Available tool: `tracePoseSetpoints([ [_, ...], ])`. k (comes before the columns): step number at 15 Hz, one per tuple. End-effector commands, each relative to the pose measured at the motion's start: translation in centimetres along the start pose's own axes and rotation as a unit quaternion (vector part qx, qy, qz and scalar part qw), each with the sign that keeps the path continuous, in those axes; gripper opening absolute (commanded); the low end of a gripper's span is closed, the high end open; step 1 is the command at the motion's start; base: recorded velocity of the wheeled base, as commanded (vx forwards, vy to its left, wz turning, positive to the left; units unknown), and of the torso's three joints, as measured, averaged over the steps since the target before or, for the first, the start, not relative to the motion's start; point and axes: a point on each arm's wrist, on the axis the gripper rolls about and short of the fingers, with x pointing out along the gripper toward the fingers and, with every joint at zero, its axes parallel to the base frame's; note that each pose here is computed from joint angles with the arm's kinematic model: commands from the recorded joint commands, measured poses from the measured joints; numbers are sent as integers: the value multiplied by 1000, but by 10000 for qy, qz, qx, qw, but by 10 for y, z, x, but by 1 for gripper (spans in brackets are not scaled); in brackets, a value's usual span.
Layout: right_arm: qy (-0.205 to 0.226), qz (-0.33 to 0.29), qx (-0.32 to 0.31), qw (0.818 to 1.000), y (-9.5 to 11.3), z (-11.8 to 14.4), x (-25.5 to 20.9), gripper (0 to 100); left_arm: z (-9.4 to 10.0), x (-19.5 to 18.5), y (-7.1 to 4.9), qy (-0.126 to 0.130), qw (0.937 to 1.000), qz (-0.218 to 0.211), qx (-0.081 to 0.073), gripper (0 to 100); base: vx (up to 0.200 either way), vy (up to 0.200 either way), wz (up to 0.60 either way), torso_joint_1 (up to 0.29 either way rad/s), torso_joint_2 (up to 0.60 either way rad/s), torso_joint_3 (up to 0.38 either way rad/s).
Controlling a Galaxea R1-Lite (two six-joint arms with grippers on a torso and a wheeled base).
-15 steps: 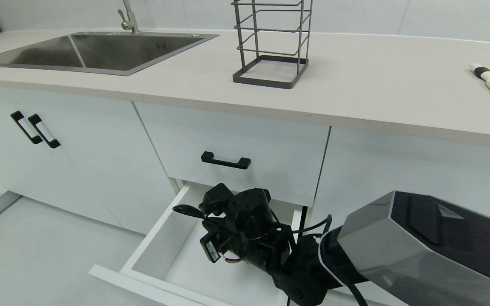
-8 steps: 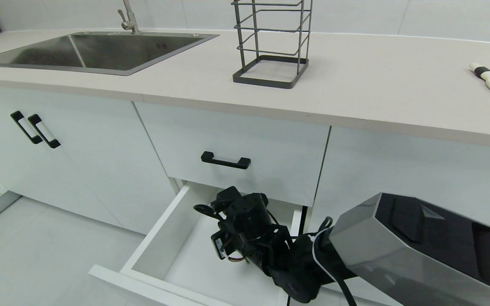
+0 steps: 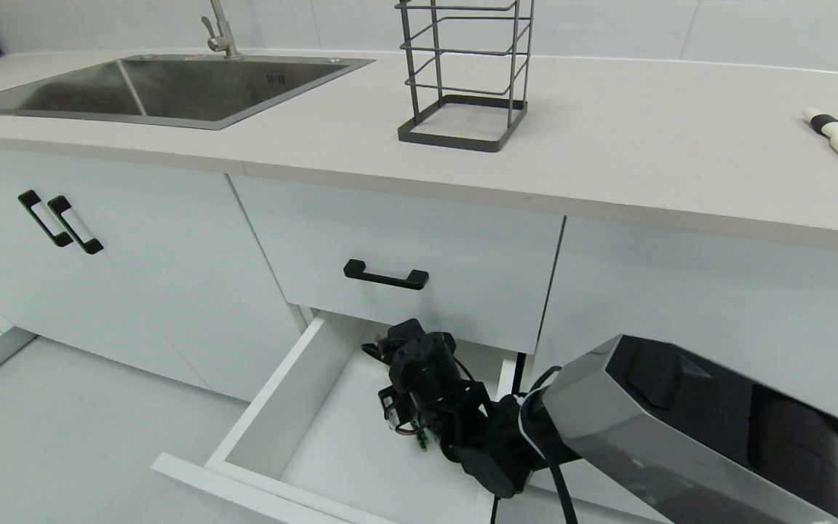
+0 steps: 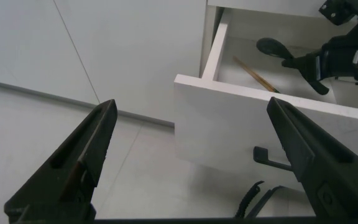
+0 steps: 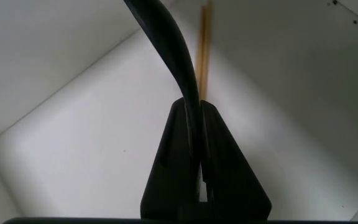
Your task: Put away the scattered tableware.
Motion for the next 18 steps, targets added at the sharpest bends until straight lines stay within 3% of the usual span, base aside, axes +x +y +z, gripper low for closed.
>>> tracePoseSetpoints([
  [1, 80, -125, -1, 9999, 6, -18, 19, 0, 0, 0, 0, 1, 10000, 2, -4, 100, 0, 0, 0, 0, 0, 0],
  [8, -92, -219, 249, 9994, 12, -13, 37, 0, 0, 0, 0, 1, 10000, 2, -4, 100, 0, 0, 0, 0, 0, 0],
  [18, 172, -546, 148, 9983, 16, -36, 46, 0, 0, 0, 0, 1, 10000, 2, -4, 100, 0, 0, 0, 0, 0, 0],
])
